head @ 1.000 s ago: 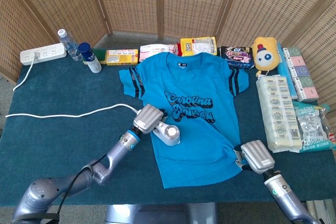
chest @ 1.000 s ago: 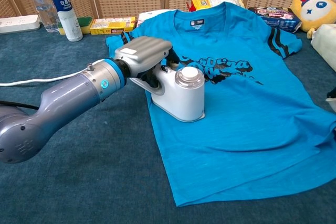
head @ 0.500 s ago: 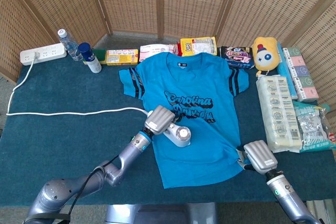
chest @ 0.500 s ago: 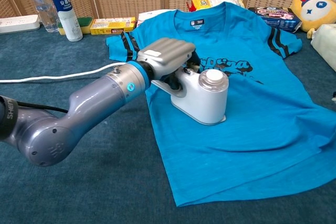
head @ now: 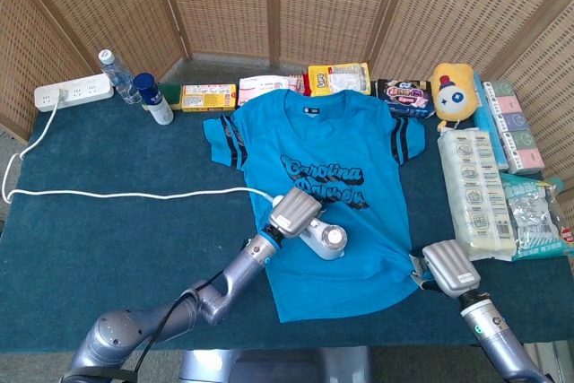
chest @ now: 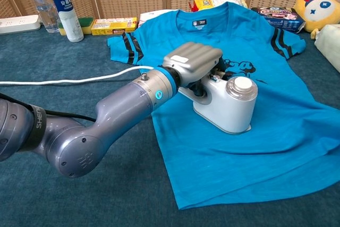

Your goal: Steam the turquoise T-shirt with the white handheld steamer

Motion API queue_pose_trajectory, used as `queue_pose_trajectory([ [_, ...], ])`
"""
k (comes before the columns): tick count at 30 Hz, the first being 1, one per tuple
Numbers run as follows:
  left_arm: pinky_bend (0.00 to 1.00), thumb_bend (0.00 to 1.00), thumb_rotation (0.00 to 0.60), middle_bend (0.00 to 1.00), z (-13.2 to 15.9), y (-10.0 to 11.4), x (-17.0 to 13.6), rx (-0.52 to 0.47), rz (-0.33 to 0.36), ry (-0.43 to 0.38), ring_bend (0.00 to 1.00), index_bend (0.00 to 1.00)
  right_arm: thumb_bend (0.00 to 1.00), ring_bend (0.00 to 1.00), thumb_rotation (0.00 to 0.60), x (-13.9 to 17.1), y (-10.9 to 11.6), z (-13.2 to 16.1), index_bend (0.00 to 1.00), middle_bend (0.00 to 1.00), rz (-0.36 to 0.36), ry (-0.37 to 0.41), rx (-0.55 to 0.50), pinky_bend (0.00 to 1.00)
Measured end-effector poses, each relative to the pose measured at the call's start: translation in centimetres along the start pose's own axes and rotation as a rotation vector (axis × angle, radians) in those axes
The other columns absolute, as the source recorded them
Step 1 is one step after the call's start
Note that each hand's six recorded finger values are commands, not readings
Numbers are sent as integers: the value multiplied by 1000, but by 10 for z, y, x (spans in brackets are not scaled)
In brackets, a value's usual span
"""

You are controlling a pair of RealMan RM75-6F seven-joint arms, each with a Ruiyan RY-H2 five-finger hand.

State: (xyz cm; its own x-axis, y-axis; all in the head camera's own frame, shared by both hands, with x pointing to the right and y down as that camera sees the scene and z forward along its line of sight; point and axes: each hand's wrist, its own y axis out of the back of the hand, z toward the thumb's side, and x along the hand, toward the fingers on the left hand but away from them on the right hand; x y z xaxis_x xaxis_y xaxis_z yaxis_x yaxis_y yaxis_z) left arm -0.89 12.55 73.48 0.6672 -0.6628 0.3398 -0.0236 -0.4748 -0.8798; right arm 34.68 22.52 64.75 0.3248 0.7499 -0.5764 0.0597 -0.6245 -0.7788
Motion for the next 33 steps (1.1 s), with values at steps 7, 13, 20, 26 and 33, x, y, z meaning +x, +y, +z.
queue_pose_trajectory([
  [7,840,380,600,821,-18,13,-6,-57,36,32,759,745,398,746,600,-3,0,3,740,692,-4,10,-2,881],
  [13,840,379,600,821,-58,29,-23,-108,68,93,759,744,399,746,600,-5,-2,8,740,691,-2,20,-4,881],
  [20,840,376,600,821,-122,44,-55,-116,89,204,759,744,398,746,600,-7,-4,11,740,691,-3,17,-1,881],
  [26,841,372,600,821,-169,47,-84,-99,73,280,760,744,398,745,600,-8,-7,12,740,691,7,11,4,881],
  [33,840,368,600,821,-209,42,-102,-76,52,363,759,745,399,745,600,-9,-10,11,740,691,19,-1,12,881],
])
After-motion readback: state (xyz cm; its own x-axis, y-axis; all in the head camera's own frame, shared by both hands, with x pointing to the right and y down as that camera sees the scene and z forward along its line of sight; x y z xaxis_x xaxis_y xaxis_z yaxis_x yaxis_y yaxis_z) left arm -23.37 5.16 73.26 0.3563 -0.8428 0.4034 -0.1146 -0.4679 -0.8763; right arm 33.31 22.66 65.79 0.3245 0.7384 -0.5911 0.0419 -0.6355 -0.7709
